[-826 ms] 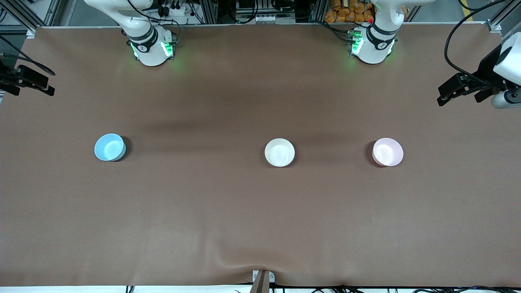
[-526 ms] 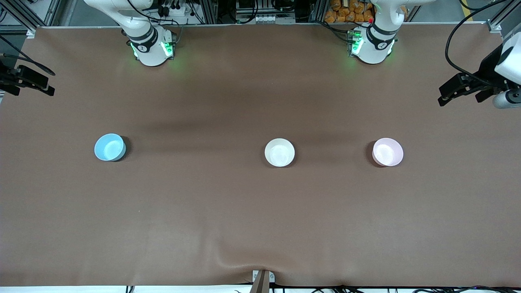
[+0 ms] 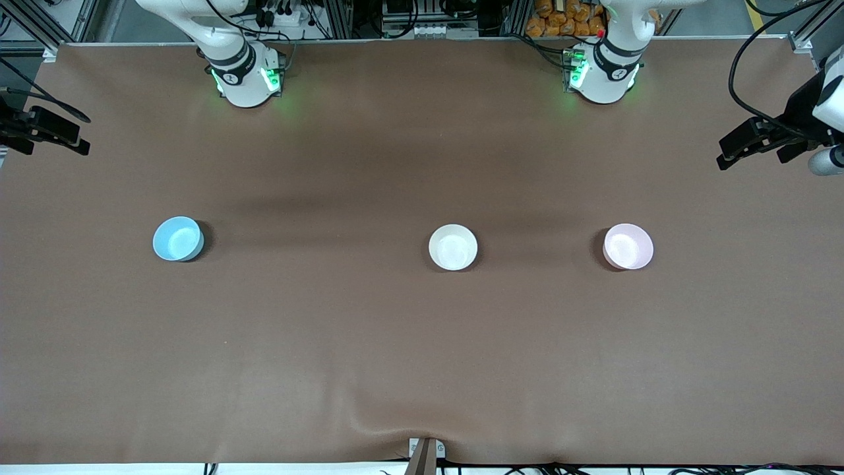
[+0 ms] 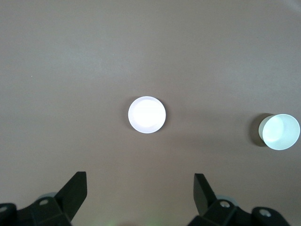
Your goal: Stack pink and blue bowls on white bowl
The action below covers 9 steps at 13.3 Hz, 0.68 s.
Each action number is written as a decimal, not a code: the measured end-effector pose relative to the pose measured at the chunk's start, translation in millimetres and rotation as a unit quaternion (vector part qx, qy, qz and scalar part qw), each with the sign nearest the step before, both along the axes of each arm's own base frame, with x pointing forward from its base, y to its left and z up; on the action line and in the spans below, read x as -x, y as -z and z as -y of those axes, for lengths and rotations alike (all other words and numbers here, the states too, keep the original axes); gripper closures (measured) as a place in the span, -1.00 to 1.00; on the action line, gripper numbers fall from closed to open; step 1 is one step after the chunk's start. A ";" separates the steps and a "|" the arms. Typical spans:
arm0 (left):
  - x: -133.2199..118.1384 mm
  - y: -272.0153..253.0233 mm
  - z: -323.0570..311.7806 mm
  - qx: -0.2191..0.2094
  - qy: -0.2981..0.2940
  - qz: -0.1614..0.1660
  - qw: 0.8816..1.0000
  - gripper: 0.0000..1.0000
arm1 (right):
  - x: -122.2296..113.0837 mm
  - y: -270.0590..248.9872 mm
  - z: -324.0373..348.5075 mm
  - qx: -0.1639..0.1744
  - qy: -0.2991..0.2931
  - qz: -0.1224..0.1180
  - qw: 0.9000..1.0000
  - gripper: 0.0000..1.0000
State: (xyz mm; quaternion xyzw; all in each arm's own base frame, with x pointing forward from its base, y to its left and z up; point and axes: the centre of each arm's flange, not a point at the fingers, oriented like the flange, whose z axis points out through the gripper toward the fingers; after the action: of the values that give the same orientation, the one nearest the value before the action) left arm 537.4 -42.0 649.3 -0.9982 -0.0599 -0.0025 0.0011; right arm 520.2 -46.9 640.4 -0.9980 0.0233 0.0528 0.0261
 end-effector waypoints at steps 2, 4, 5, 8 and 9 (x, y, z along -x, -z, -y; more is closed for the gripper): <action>0.2 0.4 0.5 0.000 0.000 -0.001 1.000 -1.00 | -3.0 5.4 0.1 0.000 0.000 -0.006 1.000 -1.00; 0.1 3.1 -0.4 0.000 0.000 -0.004 1.000 -1.00 | -8.9 16.0 -0.1 -0.001 -0.001 -0.016 1.000 -1.00; -0.4 5.7 -3.5 0.000 -0.003 -0.007 1.000 -1.00 | -14.2 25.7 -0.3 -0.001 -0.001 -0.025 1.000 -1.00; -2.2 12.9 -15.9 -0.001 -0.015 -0.014 1.000 -1.00 | -32.8 55.8 -0.8 -0.002 -0.002 -0.047 0.999 -1.00; -2.4 14.4 -19.6 -0.001 -0.018 -0.016 1.000 -1.00 | -38.6 62.8 -0.8 -0.002 -0.002 -0.050 0.999 -1.00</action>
State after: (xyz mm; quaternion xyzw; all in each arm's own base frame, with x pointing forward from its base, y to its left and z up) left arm 539.8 -22.3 634.9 -0.9969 -0.0776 0.0131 0.0027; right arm 558.8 -46.1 577.6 -0.9941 0.0220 0.1026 0.0268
